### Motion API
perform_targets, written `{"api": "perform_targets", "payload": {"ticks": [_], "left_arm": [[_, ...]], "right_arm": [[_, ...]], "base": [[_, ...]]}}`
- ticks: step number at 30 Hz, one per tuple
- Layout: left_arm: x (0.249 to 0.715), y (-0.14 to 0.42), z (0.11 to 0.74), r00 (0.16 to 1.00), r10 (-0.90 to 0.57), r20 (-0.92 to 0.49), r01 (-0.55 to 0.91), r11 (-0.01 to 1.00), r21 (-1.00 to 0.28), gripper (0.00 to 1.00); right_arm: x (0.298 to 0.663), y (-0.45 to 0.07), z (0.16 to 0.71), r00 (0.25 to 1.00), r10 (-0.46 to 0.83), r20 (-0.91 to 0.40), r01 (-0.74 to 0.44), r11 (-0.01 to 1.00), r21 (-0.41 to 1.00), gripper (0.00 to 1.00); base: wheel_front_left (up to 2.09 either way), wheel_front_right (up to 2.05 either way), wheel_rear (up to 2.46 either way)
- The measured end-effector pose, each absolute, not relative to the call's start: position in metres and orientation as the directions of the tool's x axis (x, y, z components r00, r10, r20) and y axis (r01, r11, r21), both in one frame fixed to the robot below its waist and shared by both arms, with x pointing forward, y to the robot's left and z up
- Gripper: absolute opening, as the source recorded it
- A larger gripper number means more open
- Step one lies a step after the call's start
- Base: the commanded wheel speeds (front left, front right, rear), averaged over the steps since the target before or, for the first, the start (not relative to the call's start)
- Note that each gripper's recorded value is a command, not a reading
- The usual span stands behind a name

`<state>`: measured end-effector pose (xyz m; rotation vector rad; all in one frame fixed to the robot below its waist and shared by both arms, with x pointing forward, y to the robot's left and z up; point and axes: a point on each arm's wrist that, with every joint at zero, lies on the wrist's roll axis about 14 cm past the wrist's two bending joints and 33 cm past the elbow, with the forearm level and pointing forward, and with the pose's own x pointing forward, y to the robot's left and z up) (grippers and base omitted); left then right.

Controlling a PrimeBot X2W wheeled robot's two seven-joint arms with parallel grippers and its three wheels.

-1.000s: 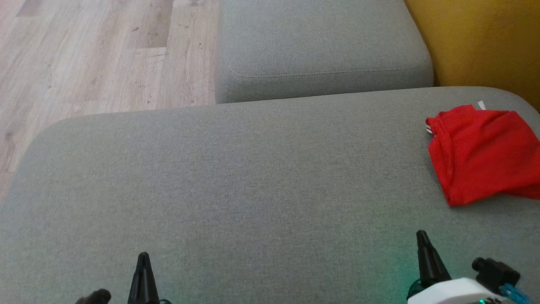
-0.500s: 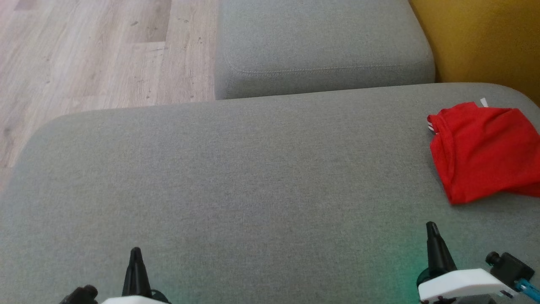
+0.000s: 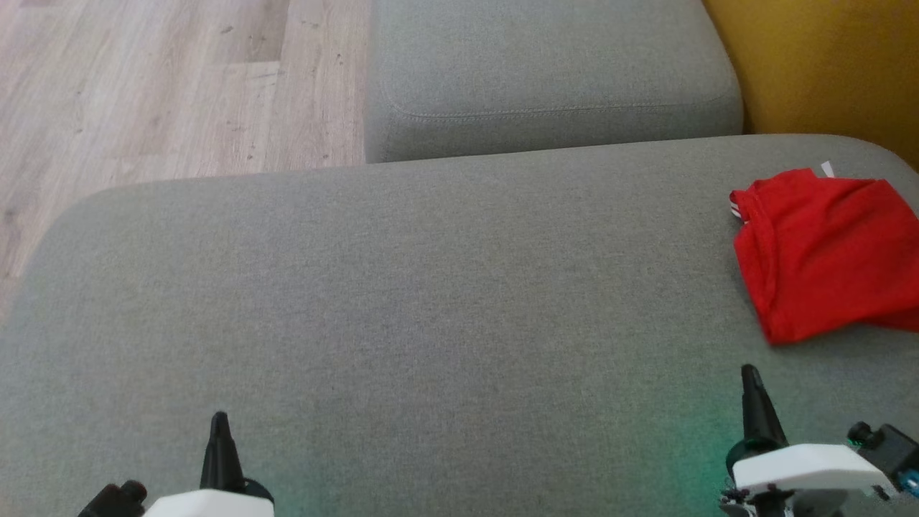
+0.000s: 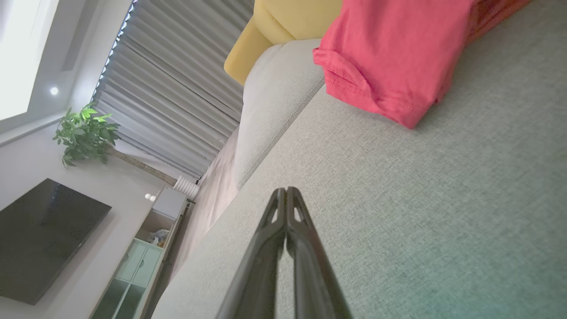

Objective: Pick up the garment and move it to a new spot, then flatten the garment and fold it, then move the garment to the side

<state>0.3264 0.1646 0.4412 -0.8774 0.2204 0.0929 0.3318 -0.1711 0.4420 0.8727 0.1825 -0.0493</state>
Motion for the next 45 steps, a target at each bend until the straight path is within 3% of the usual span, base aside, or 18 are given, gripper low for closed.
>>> {"api": "perform_targets", "payload": {"ticks": [45], "left_arm": [[0.362,0.179,0.465,0.988,-0.036,-0.149,-0.141,0.172,-0.975,0.0]], "right_arm": [[0.362,-0.196,0.463,0.991,-0.018,-0.136,0.137,0.167,0.976,0.0]], "base": [[0.0,0.0,0.0]]}}
